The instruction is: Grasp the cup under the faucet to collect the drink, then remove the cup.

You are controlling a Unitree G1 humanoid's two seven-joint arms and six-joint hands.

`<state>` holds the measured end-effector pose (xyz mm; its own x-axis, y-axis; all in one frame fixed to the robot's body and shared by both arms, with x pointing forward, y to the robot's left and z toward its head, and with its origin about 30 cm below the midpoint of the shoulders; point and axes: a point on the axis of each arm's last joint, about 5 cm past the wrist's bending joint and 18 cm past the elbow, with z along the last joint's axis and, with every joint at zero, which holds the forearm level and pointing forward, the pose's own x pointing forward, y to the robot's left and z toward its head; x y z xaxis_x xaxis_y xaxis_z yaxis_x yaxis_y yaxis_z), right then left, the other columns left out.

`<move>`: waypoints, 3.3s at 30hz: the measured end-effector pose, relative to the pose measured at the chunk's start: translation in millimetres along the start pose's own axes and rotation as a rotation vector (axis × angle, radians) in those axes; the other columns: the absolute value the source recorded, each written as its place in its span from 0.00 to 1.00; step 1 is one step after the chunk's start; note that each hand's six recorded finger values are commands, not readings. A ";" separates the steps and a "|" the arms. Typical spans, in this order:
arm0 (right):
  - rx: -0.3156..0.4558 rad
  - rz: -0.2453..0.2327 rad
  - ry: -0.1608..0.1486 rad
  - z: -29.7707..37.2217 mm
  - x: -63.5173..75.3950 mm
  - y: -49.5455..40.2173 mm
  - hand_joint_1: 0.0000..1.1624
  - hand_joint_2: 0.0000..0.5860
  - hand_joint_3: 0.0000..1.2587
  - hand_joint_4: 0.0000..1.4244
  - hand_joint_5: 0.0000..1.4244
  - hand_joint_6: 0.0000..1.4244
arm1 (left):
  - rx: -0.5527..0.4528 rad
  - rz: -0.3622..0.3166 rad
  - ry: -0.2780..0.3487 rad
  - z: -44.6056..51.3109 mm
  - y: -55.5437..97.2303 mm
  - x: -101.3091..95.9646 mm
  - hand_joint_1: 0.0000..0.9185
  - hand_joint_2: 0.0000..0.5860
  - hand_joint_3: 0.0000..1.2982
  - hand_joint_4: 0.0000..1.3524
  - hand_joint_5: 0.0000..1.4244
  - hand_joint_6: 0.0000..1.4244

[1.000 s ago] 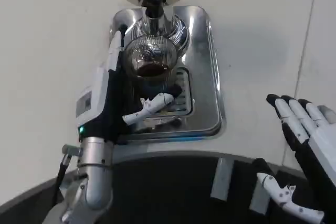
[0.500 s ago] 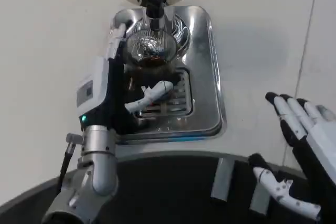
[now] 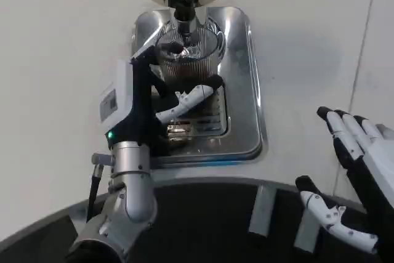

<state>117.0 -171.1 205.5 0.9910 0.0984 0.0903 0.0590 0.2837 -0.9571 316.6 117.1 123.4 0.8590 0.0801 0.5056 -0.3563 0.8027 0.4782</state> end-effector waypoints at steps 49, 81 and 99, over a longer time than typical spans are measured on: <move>0.006 0.004 -0.053 -2.2 12.2 0.7 0.16 0.80 0.00 0.00 0.00 0.00 | 0.002 0.160 -0.027 -17.3 43.5 -64.1 0.82 0.13 0.91 0.89 0.93 1.00; -0.085 -0.009 -0.188 -10.1 3.2 7.4 0.16 0.83 0.00 0.00 0.00 0.00 | 0.067 0.081 -0.277 4.5 72.9 -103.3 0.82 0.13 0.92 0.90 0.93 1.00; -0.086 -0.037 -0.257 -10.0 -22.5 15.2 0.19 0.86 0.00 0.00 0.00 0.00 | 0.053 -0.036 -0.334 16.5 81.9 -131.9 0.82 0.15 0.93 0.90 0.93 1.00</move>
<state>96.7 -178.5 186.1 0.9260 0.3311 0.1816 0.1150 0.2106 -0.9708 168.0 162.5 107.7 0.7068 -0.1529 0.6907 -0.3539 0.7690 0.5324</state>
